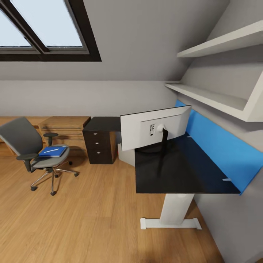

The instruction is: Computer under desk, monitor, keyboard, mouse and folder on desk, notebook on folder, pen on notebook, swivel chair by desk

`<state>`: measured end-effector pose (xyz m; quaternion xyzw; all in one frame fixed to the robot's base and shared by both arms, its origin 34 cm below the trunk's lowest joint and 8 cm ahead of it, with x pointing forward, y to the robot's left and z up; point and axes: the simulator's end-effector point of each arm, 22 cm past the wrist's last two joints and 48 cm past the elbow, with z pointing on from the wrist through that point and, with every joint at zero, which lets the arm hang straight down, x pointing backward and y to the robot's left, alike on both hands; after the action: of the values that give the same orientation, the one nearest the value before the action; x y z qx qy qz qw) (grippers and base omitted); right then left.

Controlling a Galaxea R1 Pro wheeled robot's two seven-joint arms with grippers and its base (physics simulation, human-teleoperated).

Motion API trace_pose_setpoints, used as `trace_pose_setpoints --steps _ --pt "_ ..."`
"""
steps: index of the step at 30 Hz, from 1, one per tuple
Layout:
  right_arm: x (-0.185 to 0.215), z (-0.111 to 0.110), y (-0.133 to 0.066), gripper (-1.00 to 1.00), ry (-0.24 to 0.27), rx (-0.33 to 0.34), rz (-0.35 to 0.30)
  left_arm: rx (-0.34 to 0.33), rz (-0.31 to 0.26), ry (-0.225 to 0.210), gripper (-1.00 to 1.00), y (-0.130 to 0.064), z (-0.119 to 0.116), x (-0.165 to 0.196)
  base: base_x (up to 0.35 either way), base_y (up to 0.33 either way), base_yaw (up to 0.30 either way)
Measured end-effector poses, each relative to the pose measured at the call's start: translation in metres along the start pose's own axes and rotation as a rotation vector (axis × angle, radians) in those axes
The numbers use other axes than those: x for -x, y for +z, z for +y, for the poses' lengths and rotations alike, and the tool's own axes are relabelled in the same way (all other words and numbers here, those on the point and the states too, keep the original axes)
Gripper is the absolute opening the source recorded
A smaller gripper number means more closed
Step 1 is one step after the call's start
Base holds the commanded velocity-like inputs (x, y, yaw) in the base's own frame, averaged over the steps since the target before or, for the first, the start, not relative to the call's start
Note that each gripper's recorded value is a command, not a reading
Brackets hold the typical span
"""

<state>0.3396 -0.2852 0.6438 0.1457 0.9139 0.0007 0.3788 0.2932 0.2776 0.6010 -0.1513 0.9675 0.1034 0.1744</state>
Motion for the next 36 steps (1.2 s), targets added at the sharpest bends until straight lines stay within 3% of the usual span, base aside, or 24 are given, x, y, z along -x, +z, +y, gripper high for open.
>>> trace_pose_setpoints --steps 11,15,17,21,23,26,27,28,29,33,35,36 --pt "0.009 -0.002 -0.008 1.0 0.0 -0.003 -0.011 0.005 -0.001 0.005 1.0 -0.009 0.007 0.003 0.0 0.0 0.0" --pt "0.022 -0.003 -0.007 1.0 0.003 -0.009 -0.042 -0.008 -0.036 -0.004 1.0 -0.011 0.001 0.02 0.0 0.0 0.0" --pt "0.043 -0.002 -0.002 1.0 0.0 -0.007 -0.095 -0.019 -0.07 -0.013 1.0 -0.011 -0.004 0.037 0.0 0.0 0.0" --pt "0.103 -0.001 0.011 1.0 -0.01 -0.001 -0.232 -0.037 -0.111 -0.023 1.0 -0.014 -0.014 0.065 0.0 0.0 0.0" --pt "0.154 0.0 0.017 1.0 -0.016 -0.001 -0.336 -0.066 -0.125 -0.03 1.0 -0.017 -0.03 0.092 0.0 0.0 0.0" --pt "0.219 -0.011 0.024 1.0 -0.003 -0.057 -0.423 -0.104 -0.14 -0.035 1.0 -0.026 -0.048 0.137 0.0 0.0 0.0" --pt "0.249 -0.021 0.028 1.0 0.02 -0.109 -0.413 -0.129 -0.144 -0.037 1.0 -0.034 -0.059 0.165 0.0 0.0 0.0" --pt "0.287 -0.022 0.026 1.0 0.024 -0.127 -0.447 -0.146 -0.166 -0.04 1.0 -0.043 -0.066 0.188 0.0 0.0 0.0" --pt "0.296 -0.024 0.025 1.0 0.027 -0.138 -0.443 -0.155 -0.171 -0.041 1.0 -0.048 -0.069 0.196 0.0 0.0 0.0" --pt "0.348 -0.022 0.024 1.0 0.042 -0.167 -0.347 -0.205 -0.156 -0.03 1.0 -0.073 -0.094 0.226 0.0 0.0 0.0" --pt "0.393 -0.007 0.029 1.0 0.056 -0.15 -0.353 -0.221 -0.154 -0.022 1.0 -0.08 -0.103 0.248 0.0 0.0 0.0" --pt "0.421 0.011 0.049 1.0 0.078 -0.129 -0.322 -0.242 -0.177 -0.025 1.0 -0.09 -0.116 0.279 0.0 0.0 0.0"
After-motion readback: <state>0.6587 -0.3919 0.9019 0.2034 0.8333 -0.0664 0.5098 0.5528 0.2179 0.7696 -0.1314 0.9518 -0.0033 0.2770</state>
